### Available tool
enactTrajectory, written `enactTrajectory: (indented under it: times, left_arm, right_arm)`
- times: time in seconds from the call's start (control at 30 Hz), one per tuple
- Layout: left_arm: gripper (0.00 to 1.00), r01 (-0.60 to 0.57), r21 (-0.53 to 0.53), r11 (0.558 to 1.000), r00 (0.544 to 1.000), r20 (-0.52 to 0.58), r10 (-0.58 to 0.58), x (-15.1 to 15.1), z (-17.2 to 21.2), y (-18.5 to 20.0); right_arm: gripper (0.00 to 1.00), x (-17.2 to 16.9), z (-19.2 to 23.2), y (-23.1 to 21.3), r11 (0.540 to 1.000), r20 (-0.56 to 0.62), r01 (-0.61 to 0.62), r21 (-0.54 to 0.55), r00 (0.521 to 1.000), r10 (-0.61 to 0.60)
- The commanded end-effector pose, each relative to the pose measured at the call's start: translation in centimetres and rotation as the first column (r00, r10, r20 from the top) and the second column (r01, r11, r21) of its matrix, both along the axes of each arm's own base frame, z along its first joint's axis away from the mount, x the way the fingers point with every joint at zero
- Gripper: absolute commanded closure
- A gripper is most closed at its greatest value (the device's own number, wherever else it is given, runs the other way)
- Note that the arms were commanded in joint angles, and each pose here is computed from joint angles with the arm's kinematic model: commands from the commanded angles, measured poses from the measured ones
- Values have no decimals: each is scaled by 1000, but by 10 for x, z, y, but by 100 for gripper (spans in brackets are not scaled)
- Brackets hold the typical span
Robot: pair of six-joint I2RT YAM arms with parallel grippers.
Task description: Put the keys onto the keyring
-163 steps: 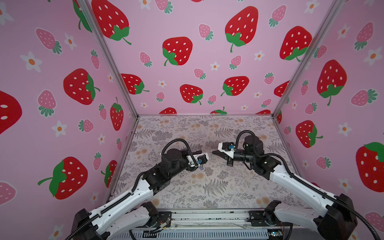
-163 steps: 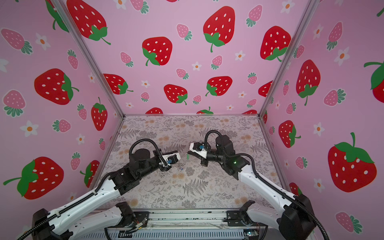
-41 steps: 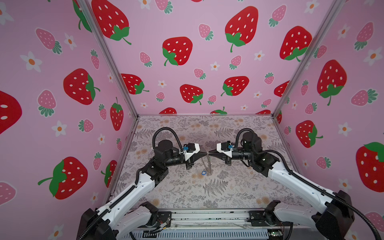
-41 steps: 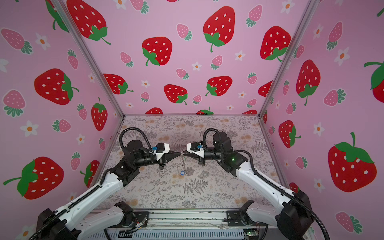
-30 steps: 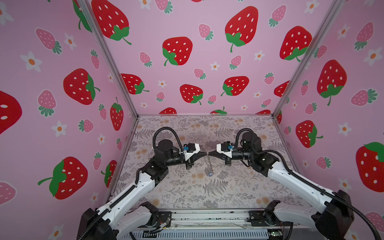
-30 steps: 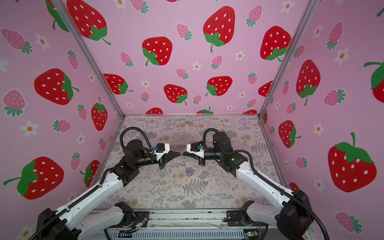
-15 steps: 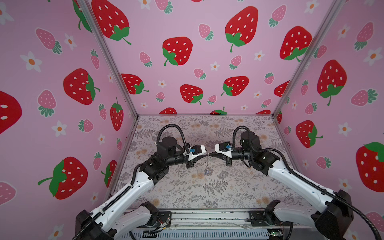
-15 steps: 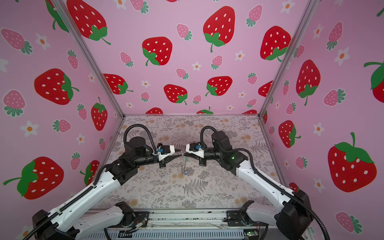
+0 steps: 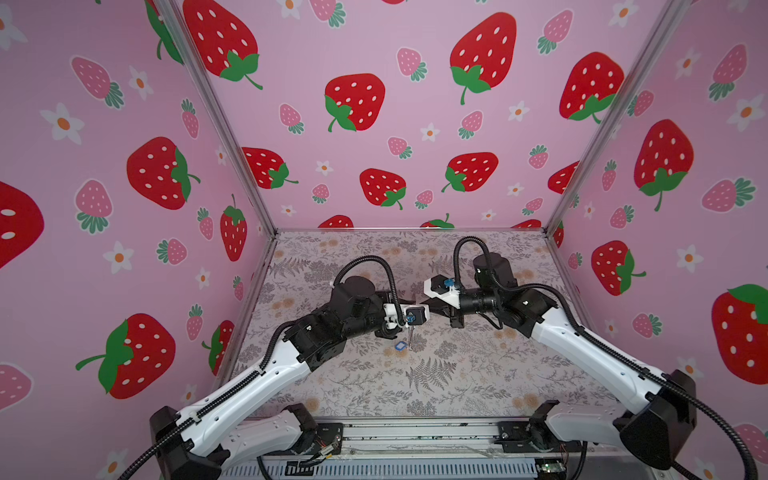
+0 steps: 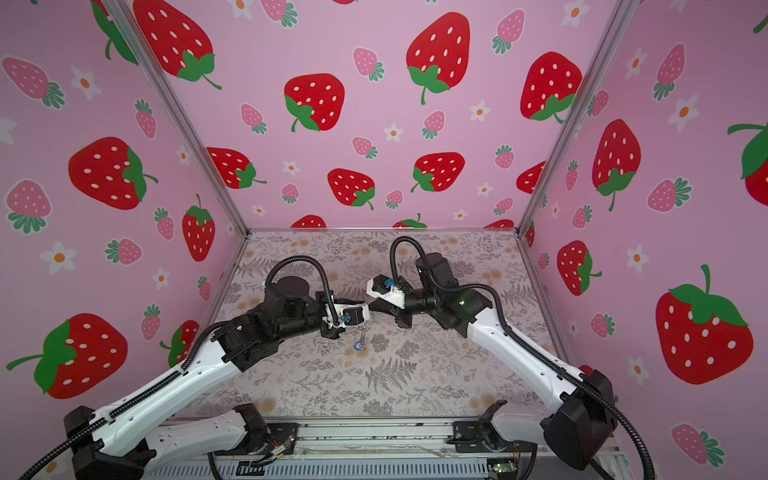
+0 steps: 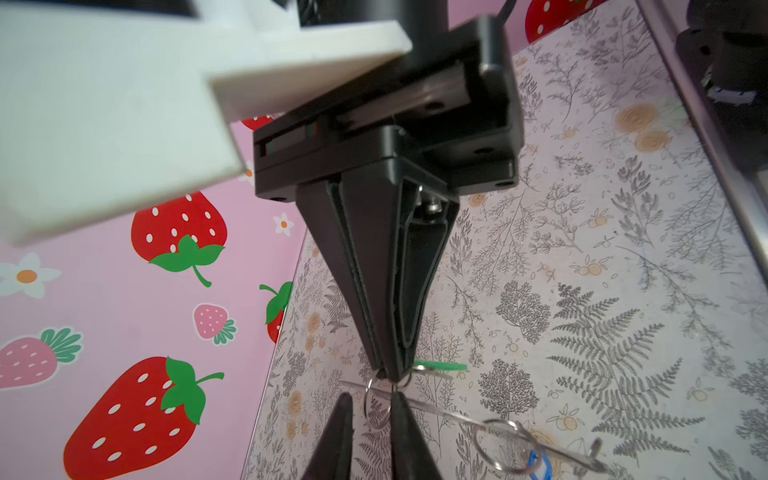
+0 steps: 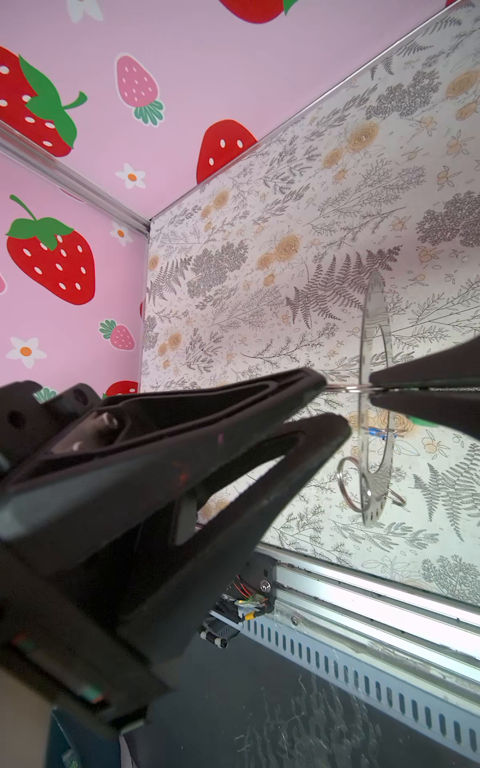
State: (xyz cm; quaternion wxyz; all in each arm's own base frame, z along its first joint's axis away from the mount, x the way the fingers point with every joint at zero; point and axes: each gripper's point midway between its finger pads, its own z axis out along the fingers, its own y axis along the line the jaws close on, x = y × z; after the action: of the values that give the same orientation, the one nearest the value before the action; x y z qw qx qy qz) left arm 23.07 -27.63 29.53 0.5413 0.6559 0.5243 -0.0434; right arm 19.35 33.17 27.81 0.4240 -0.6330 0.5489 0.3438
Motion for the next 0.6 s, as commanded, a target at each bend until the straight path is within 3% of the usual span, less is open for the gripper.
enactTrajectory:
  times: [0.0,0.57]
  left_arm:
    - [80,-32,34,999,997,76,30,6,16,4]
    - [79,-8,40,999,999,46,6,6,11,-10]
  right_arm:
    - [100,-3,9,-1,1000,-8,-13,-3,1000,13]
    - [100,-5,11,1,1000,-11,-17,10,1000,17]
